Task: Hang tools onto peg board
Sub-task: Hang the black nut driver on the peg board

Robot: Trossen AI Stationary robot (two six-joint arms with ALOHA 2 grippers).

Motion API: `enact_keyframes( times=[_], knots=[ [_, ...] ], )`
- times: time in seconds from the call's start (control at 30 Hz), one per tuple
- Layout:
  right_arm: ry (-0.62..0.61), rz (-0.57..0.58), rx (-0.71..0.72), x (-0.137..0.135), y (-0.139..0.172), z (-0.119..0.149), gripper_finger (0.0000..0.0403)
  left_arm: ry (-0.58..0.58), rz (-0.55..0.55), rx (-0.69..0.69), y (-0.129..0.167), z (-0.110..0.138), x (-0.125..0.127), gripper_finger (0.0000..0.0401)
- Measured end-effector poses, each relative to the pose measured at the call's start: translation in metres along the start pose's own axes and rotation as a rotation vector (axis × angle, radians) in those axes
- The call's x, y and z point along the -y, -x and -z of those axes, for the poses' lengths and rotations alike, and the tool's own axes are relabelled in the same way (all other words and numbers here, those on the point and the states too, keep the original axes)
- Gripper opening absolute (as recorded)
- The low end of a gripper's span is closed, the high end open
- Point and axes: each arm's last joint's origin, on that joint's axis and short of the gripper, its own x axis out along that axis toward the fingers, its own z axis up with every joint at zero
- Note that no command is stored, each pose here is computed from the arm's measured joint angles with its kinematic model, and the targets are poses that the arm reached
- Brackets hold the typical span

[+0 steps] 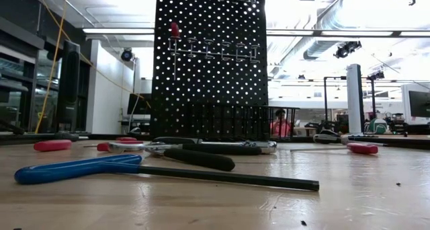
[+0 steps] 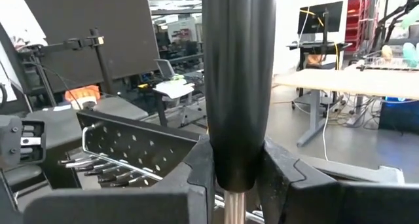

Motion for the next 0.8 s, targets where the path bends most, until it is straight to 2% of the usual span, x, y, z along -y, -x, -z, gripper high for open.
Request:
enact_keyframes(
  times=[0.5,0.7,0.8],
  knots=[
    [0.072,0.045,-0.019,0.0022,-0.0039,0.0048,0.0062,-0.02,-0.002,-0.01,0.0,0.001,-0.0003,0.0256],
    [0.07,0.066,-0.021,0.0028,-0.0038,0.0053,0.0162,-0.029,0.0,-0.012,-0.0001,0.0012,-0.0002,0.0256],
    [0.071,0.091,-0.019,0.0035,-0.0038,0.0053,0.0184,-0.029,0.006,-0.014,0.0001,0.0014,0.0002,0.0256]
  ],
)
